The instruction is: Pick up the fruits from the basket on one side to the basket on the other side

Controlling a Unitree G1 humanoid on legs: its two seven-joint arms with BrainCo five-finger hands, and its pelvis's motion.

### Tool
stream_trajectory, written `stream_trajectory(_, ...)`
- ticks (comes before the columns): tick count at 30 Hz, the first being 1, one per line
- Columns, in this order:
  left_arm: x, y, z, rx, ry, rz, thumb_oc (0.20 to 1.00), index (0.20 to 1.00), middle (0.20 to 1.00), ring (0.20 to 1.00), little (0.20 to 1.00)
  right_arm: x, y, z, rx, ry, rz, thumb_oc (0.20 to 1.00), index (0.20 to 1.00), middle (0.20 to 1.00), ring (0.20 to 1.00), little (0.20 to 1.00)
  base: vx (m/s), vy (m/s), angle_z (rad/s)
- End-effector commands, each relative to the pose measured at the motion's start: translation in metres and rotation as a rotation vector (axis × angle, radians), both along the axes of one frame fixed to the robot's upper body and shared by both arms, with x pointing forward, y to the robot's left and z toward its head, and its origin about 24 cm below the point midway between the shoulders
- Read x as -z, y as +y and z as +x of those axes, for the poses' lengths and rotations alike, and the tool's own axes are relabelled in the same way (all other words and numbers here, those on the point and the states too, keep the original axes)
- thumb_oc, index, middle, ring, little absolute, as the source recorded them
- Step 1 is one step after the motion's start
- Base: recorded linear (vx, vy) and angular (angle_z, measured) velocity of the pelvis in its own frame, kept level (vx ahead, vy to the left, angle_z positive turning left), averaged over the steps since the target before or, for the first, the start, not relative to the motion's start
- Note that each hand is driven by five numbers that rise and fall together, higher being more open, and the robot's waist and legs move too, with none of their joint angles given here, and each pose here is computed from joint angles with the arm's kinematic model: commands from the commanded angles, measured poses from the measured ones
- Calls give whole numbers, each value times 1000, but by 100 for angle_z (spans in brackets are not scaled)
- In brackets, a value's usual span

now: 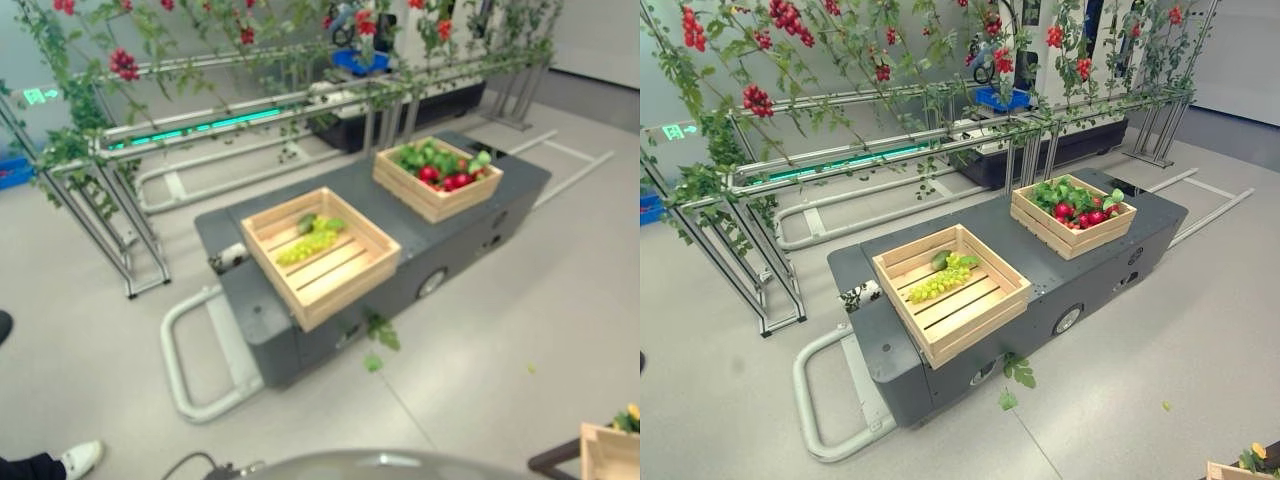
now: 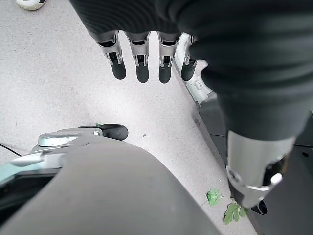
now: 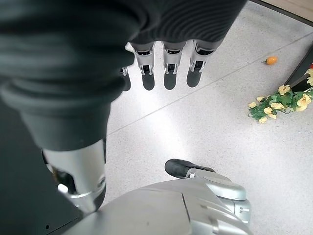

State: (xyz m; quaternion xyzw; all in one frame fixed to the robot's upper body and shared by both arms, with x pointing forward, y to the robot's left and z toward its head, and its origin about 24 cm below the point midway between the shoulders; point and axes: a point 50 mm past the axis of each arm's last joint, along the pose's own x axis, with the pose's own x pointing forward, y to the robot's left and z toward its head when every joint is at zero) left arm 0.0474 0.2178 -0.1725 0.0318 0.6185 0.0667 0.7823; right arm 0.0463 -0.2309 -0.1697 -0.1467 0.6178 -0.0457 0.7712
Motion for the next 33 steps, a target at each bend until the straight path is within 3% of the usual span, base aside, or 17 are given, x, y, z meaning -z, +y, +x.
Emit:
stream_trajectory(1, 5, -25, 3, -44, 16, -69, 1000, 1000, 1000, 1000, 1000, 0, -4, 3, -6, 29, -15, 1000, 1000, 1000, 1000, 1000, 0, 0, 0)
stream_trajectory(26, 5, -21, -7, -65, 52, -64, 1000, 1000, 1000, 1000, 1000, 1, 0, 2, -4, 30, -2, 1000, 1000, 1000, 1000, 1000, 0, 0, 0)
stream_trajectory(33, 5, -16, -5, 0, 58, -35, 1000, 1000, 1000, 1000, 1000, 0, 0, 6, -7, 16, -4, 1000, 1000, 1000, 1000, 1000, 0, 0, 0)
